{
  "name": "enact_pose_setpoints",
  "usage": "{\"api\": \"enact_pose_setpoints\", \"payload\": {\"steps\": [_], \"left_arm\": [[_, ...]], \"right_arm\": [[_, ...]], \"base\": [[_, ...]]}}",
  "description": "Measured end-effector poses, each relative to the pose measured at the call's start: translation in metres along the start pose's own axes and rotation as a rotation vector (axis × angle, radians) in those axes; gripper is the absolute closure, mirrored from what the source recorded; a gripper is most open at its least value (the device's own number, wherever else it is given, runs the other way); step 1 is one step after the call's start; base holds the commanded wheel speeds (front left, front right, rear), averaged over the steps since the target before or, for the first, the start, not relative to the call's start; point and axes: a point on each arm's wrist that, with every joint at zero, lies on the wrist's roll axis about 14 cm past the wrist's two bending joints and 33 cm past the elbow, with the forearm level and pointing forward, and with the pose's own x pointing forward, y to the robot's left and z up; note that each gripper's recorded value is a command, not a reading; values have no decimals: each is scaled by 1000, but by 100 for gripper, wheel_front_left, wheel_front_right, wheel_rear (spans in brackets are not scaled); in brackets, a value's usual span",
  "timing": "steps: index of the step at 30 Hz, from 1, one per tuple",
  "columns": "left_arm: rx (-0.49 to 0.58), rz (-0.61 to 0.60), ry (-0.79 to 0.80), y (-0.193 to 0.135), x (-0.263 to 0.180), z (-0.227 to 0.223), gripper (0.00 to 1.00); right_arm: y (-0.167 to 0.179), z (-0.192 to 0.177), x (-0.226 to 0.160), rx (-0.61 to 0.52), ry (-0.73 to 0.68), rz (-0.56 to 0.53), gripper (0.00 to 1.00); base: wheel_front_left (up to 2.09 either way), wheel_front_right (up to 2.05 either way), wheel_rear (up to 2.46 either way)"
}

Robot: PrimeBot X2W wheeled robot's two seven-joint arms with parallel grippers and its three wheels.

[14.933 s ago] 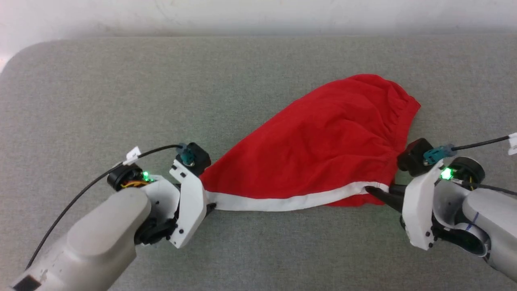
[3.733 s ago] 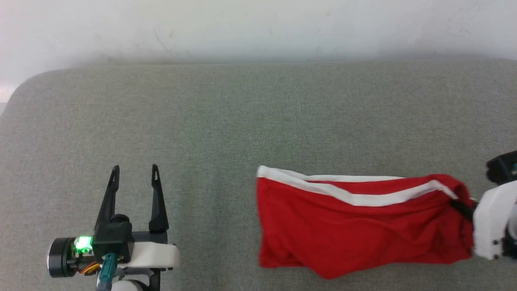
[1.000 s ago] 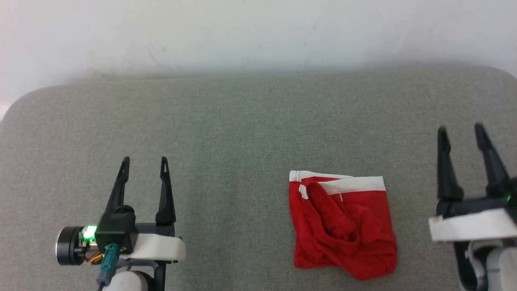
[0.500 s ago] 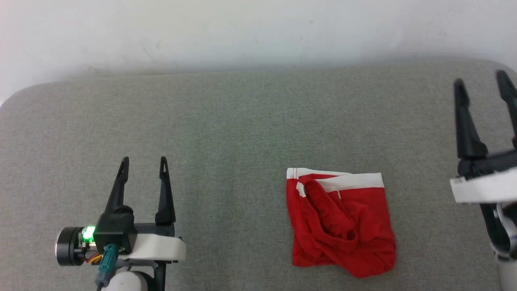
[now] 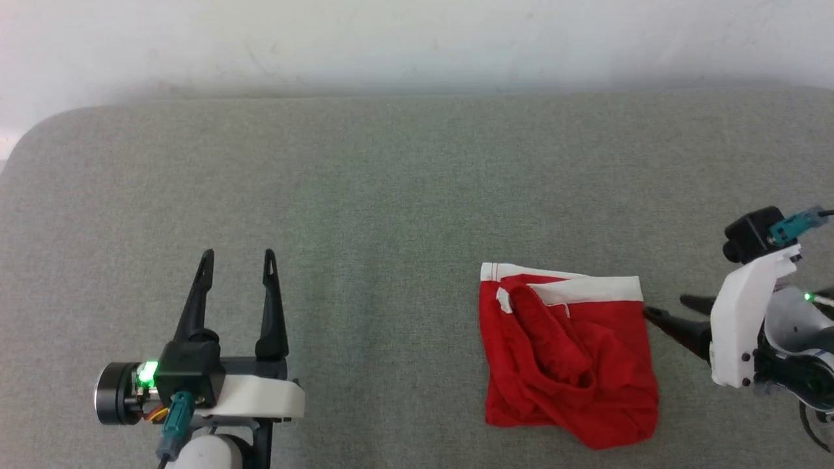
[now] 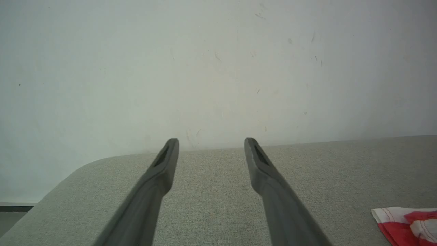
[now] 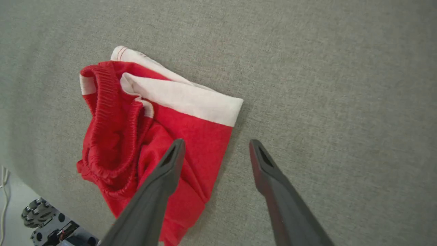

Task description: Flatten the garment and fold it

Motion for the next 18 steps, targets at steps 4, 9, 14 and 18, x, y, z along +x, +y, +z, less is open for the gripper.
{"api": "enact_pose_setpoints", "payload": {"steps": [4, 9, 14, 18], "left_arm": [[4, 11, 11, 3, 2, -4, 0], [9, 16, 17, 5, 9, -9, 0], [10, 10, 28, 5, 13, -14, 0], [11, 3, 19, 3, 17, -13, 0]], "right_arm": [[8, -28, 15, 120, 104, 71, 0], [26, -54, 40, 233, 153, 128, 0], [34, -66, 54, 236, 153, 138, 0], [32, -62, 53, 195, 109, 129, 100]], "base": [[0, 0, 0], [0, 0, 0], [0, 0, 0], [0, 0, 0]]}}
